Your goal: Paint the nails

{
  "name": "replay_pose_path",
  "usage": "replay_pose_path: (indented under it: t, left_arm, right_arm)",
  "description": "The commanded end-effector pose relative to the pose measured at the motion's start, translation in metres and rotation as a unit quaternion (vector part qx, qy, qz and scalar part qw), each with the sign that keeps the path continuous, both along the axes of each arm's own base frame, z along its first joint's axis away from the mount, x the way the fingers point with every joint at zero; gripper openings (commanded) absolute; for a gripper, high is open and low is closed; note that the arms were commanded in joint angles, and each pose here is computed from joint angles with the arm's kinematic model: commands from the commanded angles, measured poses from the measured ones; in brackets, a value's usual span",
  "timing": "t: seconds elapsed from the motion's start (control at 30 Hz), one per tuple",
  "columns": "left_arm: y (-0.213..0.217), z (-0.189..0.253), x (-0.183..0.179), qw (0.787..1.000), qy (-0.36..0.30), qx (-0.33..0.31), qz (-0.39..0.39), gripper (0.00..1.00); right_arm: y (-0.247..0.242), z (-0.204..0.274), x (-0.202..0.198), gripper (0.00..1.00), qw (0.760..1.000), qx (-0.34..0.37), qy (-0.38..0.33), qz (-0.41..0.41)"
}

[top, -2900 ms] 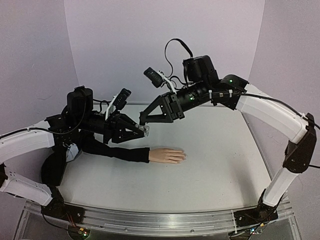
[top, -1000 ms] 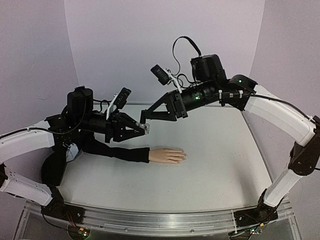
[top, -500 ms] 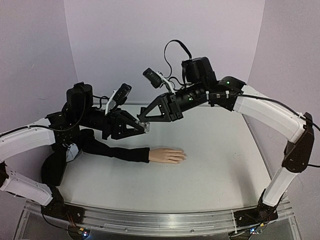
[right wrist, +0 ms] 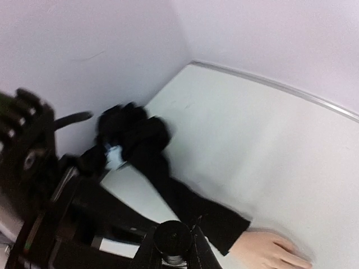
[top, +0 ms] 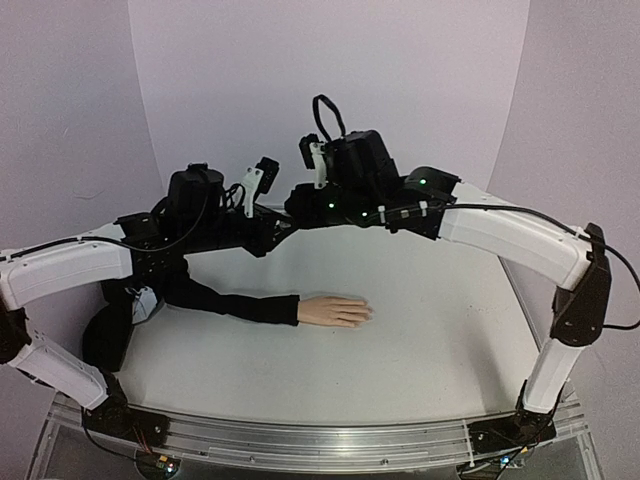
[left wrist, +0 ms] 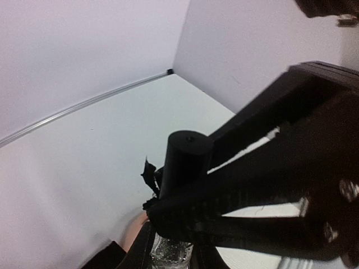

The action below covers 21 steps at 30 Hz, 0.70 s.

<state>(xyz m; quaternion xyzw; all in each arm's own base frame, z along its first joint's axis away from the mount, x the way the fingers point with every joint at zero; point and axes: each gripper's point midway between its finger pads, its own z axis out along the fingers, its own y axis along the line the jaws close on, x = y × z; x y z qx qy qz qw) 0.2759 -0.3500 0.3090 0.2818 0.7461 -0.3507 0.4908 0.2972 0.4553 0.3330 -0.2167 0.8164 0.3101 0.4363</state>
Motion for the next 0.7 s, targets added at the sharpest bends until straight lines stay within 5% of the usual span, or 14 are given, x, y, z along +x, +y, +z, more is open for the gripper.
replay_pose_path:
  t: [0.0, 0.3, 0.4, 0.67]
  left_arm:
    - [0.053, 0.025, 0.077, 0.975, -0.055, 0.011, 0.215, 0.00]
    - [0.026, 0.014, 0.013, 0.998, -0.057, -0.007, 0.024, 0.00]
    - [0.017, 0.018, -0.020, 0.996, -0.058, -0.031, -0.061, 0.00]
    - [0.001, 0.053, -0.123, 0.931, -0.033, -0.102, -0.350, 0.00]
  right_arm:
    - [-0.021, -0.011, 0.010, 0.04, 0.987, -0.065, -0.009, -0.144]
    - [-0.013, 0.019, -0.022, 0.63, 0.998, -0.052, -0.013, 0.025]
    - [-0.013, 0.029, -0.055, 0.73, 0.990, -0.033, -0.010, 0.137]
    - [-0.023, 0.055, -0.131, 0.89, 0.921, 0.068, -0.017, 0.383]
